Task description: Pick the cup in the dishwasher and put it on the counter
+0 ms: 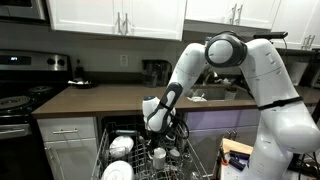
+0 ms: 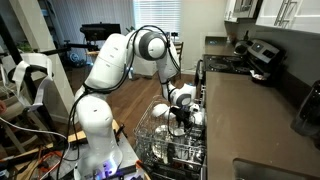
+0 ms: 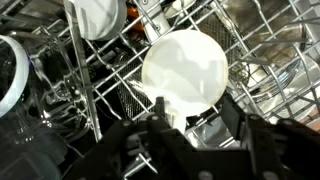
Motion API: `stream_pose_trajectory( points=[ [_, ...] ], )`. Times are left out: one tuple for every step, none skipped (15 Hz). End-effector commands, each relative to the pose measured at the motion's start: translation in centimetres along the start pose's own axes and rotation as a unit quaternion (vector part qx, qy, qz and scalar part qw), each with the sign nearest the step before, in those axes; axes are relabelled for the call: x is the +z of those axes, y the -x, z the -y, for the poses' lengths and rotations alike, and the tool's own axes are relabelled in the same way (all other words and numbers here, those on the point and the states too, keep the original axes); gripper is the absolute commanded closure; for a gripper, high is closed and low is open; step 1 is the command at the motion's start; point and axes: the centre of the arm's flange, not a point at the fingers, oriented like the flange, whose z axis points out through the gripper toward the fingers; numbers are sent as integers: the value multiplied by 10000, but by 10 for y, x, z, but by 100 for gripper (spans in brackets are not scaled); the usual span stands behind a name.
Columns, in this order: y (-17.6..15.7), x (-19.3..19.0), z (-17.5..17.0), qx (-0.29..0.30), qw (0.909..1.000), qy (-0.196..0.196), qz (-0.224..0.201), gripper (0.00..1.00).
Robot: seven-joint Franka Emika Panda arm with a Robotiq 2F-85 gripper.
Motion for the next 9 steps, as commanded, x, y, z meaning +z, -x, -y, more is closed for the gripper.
stream_pose_trajectory(
  points=[
    [-7,3,-3,-71,9999,-50,-134,13],
    [-8,4,-3,-79,9998,-46,-179,8],
    [-9,5,-4,-79,9997,-44,-219,8],
    [-11,7,-4,-100,9995,-49,-290,11],
    [-13,8,-4,-116,9993,-42,-345,11],
    [-14,10,-5,-134,9990,-23,-426,18],
    [-16,12,-5,-139,9988,-20,-479,23],
    [-17,13,-5,-134,9986,-27,-513,37],
    [-17,15,-5,-133,9984,-22,-541,43]
  ],
)
